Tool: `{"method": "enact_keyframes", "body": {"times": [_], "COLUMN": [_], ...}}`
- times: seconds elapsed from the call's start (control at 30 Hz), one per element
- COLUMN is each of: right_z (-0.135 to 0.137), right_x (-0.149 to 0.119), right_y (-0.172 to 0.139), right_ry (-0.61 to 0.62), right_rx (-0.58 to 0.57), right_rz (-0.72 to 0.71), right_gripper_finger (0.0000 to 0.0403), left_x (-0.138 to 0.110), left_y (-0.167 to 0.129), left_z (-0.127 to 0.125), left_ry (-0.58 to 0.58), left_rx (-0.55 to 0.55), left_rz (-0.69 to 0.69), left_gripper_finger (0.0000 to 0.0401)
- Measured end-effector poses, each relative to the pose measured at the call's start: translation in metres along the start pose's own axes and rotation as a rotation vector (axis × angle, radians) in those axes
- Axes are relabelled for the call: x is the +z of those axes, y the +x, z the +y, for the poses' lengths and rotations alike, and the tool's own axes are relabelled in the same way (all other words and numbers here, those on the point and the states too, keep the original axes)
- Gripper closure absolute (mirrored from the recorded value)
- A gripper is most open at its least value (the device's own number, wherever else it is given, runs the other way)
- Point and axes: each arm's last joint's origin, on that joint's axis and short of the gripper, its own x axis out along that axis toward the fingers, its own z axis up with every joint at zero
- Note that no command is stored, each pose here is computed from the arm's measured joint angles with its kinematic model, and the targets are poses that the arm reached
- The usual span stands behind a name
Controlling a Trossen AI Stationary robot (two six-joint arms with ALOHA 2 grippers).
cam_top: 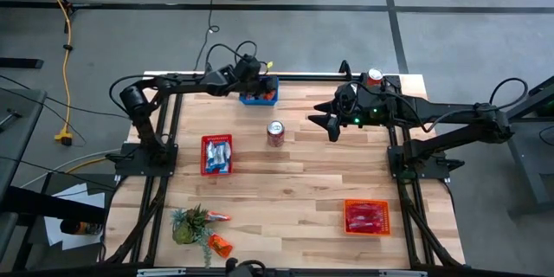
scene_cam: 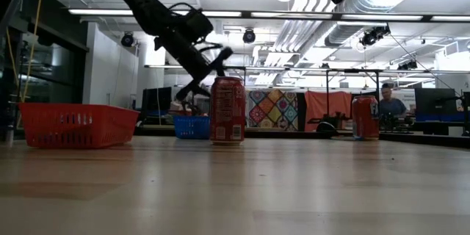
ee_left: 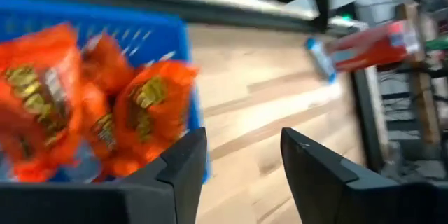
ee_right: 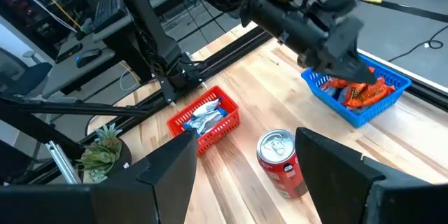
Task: Sort candy
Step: Put the orange chocolate into the blue bin
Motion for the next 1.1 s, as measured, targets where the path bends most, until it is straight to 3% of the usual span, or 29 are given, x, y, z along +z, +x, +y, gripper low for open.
{"method": "enact_keyframes", "body": {"times": [0.17,0.3,0.4,0.53,0.73,0.97,1.1], "right_z": [0.000,0.001,0.001,-0.001,-0.001,-0.002,-0.003], "right_x": [0.000,-0.001,-0.001,-0.004,-0.005,-0.007,-0.009], "right_y": [0.000,0.000,0.000,0.000,0.000,0.000,0.000], "right_ry": [-0.001,-0.009,-0.011,-0.034,-0.037,-0.069,-0.075], "right_rx": [0.000,0.004,0.000,-0.012,-0.013,-0.021,-0.030], "right_rz": [0.000,0.003,0.010,0.034,0.054,0.076,0.094], "right_gripper_finger": [0.0167,0.0167,0.0167,0.0167,0.0167,0.0167,0.0167], "left_x": [0.011,0.016,0.004,-0.034,-0.117,-0.198,-0.226], "left_y": [-0.024,-0.065,-0.104,-0.156,-0.207,-0.223,-0.219], "left_z": [-0.012,-0.032,-0.052,-0.079,-0.100,-0.098,-0.091], "left_ry": [0.069,0.267,0.417,0.596,0.880,1.375,1.513], "left_rx": [-0.058,-0.168,-0.263,-0.384,-0.529,-0.518,-0.486], "left_rz": [-0.052,-0.076,-0.046,0.017,0.217,0.329,0.439], "left_gripper_finger": [0.0220,0.0220,0.0220,0.0220,0.0220,0.0220,0.0220]}}
